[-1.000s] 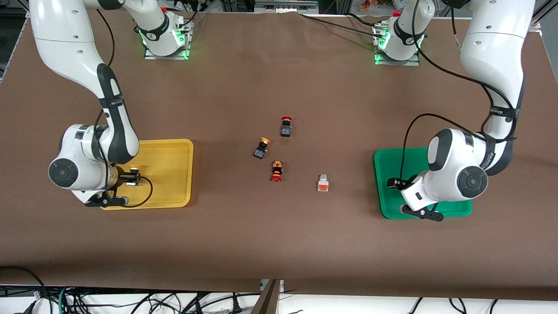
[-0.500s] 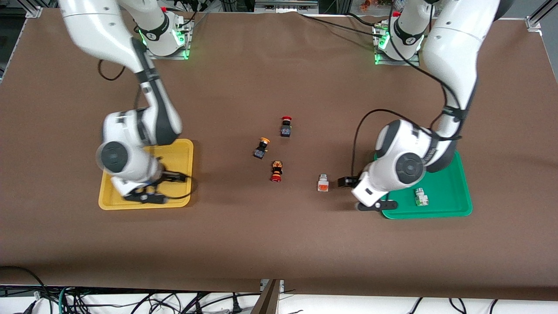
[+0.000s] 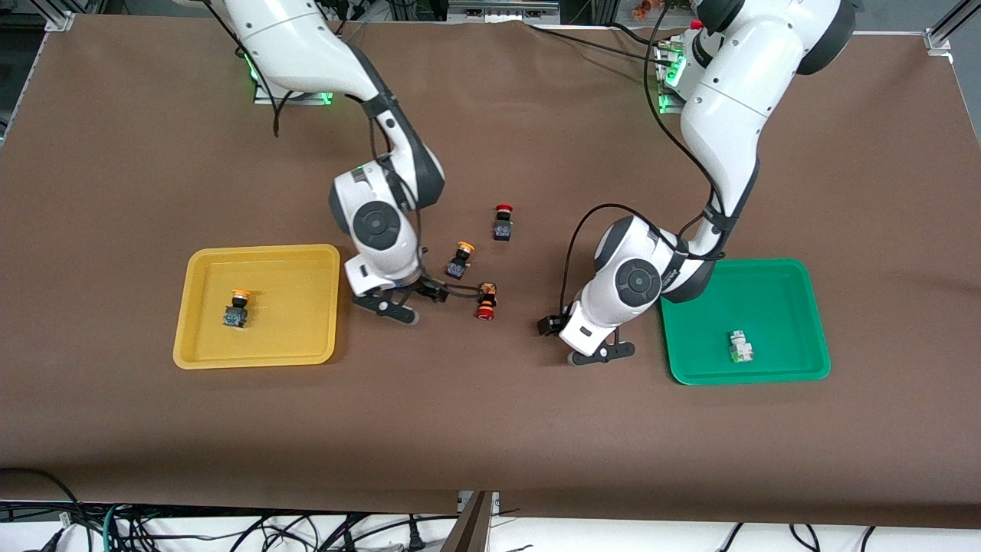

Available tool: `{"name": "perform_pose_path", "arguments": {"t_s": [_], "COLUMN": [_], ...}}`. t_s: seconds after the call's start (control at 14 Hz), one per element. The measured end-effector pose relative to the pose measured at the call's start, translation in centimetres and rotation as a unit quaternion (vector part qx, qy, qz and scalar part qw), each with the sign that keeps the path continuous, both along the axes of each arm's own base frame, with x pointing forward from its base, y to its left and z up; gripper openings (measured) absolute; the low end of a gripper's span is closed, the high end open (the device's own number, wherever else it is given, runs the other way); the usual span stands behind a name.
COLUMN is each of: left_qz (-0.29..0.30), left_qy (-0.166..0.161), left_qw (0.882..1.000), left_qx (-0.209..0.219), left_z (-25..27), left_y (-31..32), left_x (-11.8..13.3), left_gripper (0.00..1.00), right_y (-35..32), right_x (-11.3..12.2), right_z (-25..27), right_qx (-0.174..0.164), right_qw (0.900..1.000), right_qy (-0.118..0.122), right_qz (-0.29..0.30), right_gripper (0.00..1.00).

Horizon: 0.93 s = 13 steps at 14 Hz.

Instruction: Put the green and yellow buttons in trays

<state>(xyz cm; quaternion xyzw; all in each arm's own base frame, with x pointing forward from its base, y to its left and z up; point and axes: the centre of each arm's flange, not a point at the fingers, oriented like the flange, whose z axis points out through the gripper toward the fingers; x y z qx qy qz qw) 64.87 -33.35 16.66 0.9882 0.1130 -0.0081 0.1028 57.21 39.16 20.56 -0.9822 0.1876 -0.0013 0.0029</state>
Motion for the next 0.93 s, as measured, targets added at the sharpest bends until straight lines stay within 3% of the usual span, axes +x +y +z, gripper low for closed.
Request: {"name": "perform_pose_path", "arguments": {"t_s": [0.29, 0.43, 0.57, 0.79, 0.93], "left_qz": [-0.021, -0.036, -0.045, -0.093, -0.123], "left_qy": [-0.018, -0.018, -0.003, 0.033, 0.058], "left_qw": [1.000, 0.999, 0.999, 0.995, 0.990], "left_qx": [-0.002, -0.005, 0.005, 0.019, 0.018], "left_z": [0.2, 0.4, 0.7, 4.5, 8.0], "left_y": [1.4, 1.9, 3.6, 11.1, 17.7], "left_x": [1.0, 1.3, 1.8, 5.1, 7.1], "left_gripper": [0.48, 0.45, 0.45, 0.45, 0.45], "right_y": [4.2, 5.8, 6.3, 6.2, 4.7], "right_x": [-2.7, -4.2, -4.8, -4.6, -2.9], "right_z": [-1.3, -2.0, -2.8, -2.8, -1.9], "right_qx": [0.008, 0.007, 0.003, 0.003, 0.001], "right_qw": [1.000, 1.000, 1.000, 1.000, 1.000], "right_qy": [-0.010, -0.010, -0.007, -0.009, -0.016], "right_qz": [-0.006, 0.003, 0.007, 0.004, 0.003], "right_gripper": [1.00, 1.00, 0.80, 0.47, 0.41]}}
